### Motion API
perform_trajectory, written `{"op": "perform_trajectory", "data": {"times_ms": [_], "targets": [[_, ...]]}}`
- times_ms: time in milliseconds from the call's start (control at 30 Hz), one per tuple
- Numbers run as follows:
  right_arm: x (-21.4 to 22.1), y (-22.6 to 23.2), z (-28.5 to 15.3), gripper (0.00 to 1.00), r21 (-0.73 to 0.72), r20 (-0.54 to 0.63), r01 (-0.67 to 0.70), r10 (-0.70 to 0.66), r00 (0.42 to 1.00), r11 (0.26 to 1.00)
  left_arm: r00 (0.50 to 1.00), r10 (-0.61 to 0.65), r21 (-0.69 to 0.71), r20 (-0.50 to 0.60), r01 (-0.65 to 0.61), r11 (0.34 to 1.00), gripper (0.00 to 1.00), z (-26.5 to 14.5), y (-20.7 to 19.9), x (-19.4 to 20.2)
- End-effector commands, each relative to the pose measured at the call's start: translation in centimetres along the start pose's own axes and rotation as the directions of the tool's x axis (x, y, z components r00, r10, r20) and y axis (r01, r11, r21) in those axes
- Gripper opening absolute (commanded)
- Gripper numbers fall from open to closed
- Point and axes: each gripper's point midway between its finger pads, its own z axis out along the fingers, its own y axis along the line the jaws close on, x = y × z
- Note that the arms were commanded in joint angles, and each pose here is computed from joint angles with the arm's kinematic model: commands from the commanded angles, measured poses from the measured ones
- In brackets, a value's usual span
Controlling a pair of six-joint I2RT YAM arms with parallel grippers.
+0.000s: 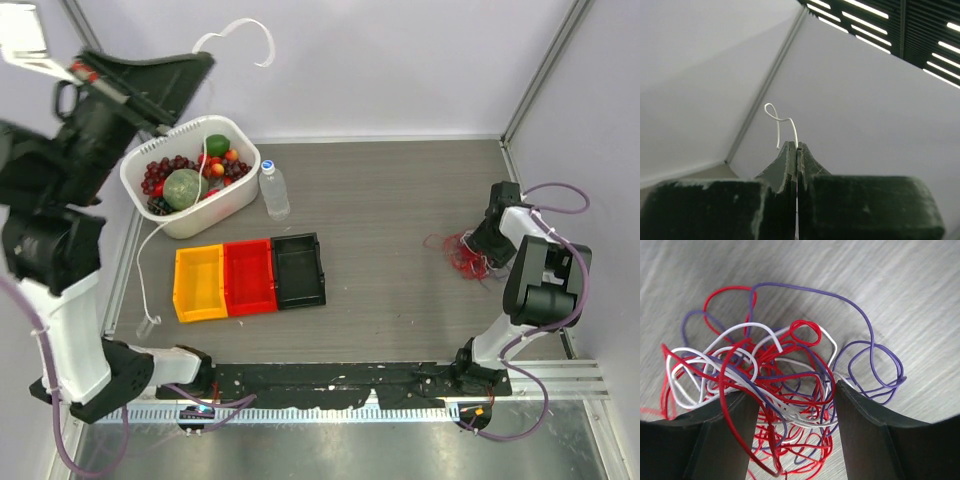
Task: Untangle the cables
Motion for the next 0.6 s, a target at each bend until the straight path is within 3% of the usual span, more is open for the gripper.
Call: {"op": "perform_trajectory", "data": {"times_ms": [0,67,100,267,500,567], "targets": [[-0.5,4.1,-4.2,0.66,-0.214,0.011,0.025,-0.023,1.000,0.977,0.953,-0.238,0.110,-0.187,0.261,0.959,0.00,3.6,0.9,5.7],[-0.2,5.6,-7.0,0.68,-0.270,0.072,0.085,-0.068,0.995,0.959,0.927,-0.288,0.134,-0.242,0.326,0.936,0.00,4.5,0.8,6.9],[0.0,6.2,-7.8,0.84,-0.290,0.093,0.110,-0.086,0.992,0.951,0.914,-0.300,0.142,-0.273,0.347,0.927,0.00,5.0,0.9,7.5],[2.0,8.3,-11.7,0.85,-0.321,0.134,0.283,-0.253,0.958,0.904,0.895,-0.319,0.120,-0.311,0.370,0.921,0.00,6.2,2.2,9.3],[1.7,8.0,-15.0,0.85,-0.376,0.189,0.308,-0.253,0.949,0.874,0.842,-0.394,-0.003,-0.368,0.422,0.906,0.00,6.2,5.7,13.5],[2.1,8.4,-15.9,0.81,-0.428,0.190,0.309,-0.250,0.949,0.849,0.825,-0.425,-0.036,-0.372,0.444,0.895,0.00,6.2,6.6,14.5]]}}
